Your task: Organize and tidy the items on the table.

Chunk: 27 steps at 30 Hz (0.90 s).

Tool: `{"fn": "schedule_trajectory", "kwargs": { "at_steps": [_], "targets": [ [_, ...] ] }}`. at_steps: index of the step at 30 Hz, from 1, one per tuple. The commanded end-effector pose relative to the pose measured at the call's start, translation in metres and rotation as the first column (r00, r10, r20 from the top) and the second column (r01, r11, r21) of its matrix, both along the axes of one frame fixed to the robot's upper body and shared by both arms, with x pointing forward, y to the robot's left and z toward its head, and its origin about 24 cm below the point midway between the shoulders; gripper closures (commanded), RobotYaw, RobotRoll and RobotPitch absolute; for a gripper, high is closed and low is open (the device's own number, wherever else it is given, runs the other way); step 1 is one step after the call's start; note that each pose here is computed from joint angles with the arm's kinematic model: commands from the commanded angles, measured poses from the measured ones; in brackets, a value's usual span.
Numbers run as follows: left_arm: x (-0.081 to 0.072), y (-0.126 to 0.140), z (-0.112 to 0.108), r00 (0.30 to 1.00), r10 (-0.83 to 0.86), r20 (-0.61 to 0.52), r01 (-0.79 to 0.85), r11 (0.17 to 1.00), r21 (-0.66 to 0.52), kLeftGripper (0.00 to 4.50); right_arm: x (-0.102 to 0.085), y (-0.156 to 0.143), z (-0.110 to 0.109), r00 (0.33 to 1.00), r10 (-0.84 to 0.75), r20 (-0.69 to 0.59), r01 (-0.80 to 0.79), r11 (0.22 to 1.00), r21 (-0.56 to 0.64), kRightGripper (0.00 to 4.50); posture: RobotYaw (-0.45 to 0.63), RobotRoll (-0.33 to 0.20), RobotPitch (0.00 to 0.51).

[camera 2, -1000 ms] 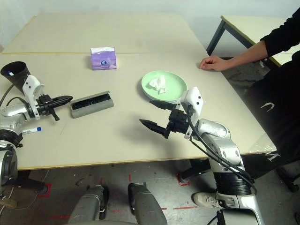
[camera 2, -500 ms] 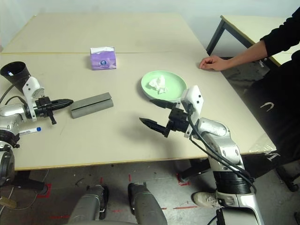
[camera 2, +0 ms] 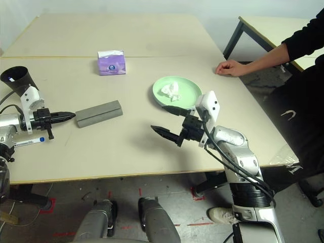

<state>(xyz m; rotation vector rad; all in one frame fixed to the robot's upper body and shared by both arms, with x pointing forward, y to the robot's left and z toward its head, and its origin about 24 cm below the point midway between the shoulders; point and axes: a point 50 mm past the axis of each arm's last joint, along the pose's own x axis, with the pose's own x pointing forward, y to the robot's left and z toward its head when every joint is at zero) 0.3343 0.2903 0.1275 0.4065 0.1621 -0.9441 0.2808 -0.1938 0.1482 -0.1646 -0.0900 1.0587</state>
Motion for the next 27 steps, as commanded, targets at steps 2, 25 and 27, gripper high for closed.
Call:
{"fn": "schedule_trajectory", "kwargs": {
  "at_steps": [2,25,27],
  "targets": [
    [-0.0028,-0.0017,-0.0046,0.999,-0.04,-0.032,0.041,0.998,0.037,4.47,-0.002,-0.0018,-0.0025,1.0,-0.003,-0.002,0.003,1.0,0.005,0.0,-0.1,0.0,0.131],
    [-0.0075,-0.0055,-0.0077,0.988,-0.143,-0.063,0.15,0.982,0.118,4.47,-0.0039,-0.003,-0.0035,1.0,-0.015,-0.006,0.015,1.0,0.008,0.0,-0.11,0.0,0.135],
    [-0.0086,-0.0054,-0.0074,0.984,-0.158,-0.078,0.165,0.982,0.092,4.47,-0.0034,-0.0035,-0.0031,1.0,-0.016,-0.005,0.016,1.0,0.007,0.0,-0.11,0.0,0.135]
  ]
}}
